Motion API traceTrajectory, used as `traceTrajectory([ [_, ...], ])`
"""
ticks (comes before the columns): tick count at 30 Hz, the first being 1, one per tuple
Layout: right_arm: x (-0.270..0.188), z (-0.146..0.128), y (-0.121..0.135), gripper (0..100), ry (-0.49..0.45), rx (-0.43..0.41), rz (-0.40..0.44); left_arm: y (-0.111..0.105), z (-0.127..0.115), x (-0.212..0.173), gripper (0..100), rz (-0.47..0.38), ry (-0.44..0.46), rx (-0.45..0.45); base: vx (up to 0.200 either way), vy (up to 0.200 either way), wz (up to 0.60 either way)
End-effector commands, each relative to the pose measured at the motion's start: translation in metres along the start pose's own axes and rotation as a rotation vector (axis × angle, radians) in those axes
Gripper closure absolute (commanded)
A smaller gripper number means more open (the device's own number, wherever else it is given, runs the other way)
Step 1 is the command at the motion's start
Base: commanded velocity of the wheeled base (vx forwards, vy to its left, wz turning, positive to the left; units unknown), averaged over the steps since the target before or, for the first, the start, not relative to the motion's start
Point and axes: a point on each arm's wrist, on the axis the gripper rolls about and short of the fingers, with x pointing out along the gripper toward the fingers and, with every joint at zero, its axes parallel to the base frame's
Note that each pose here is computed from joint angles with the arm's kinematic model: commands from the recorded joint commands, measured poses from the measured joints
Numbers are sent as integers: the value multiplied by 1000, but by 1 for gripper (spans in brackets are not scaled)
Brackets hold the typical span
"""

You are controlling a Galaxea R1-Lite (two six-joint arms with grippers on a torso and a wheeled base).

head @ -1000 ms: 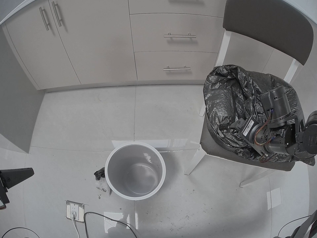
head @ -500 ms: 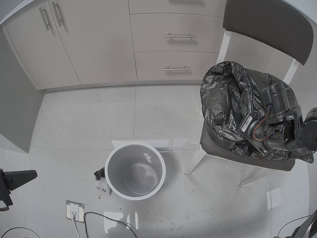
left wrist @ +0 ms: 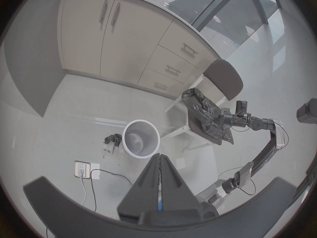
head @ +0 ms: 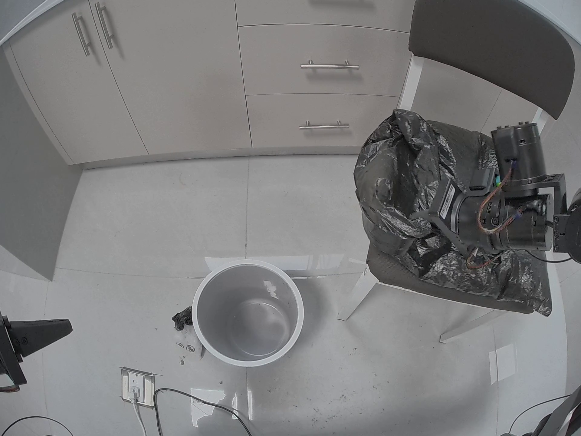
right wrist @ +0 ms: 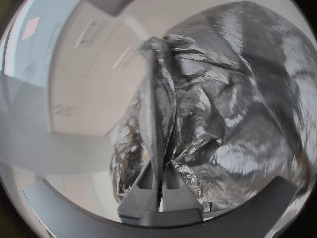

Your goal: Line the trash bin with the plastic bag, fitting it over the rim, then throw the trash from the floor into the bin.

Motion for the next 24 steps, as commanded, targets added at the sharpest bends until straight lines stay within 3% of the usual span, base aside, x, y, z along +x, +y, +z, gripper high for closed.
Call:
traceTrajectory([
  [1,-40,10,13,100,-19,-233,347,1,-6,7,100,-82,29,14,0,0,0],
  [2,-40,9,13,100,-16,-299,412,0,-5,11,100,-120,21,16,0,0,0],
  [4,-40,7,12,100,-12,-324,428,0,-5,12,100,-136,15,18,0,0,0],
  [7,-35,-5,1,100,24,-439,471,0,-3,24,100,-205,2,28,0,0,0],
  [10,-35,-18,-8,100,75,-530,525,0,0,34,100,-205,17,23,0,0,0],
  [14,-46,-35,-7,100,77,-652,596,1,3,42,100,-188,37,10,0,0,0],
  [19,-83,-55,11,100,72,-705,728,3,11,68,100,-165,90,-97,0,0,0],
  [23,-96,-56,23,100,-6,-713,713,1,19,90,100,-217,108,-172,0,0,0],
  [24,-104,-52,30,100,-56,-709,692,0,24,102,100,-273,122,-199,0,0,0],
])
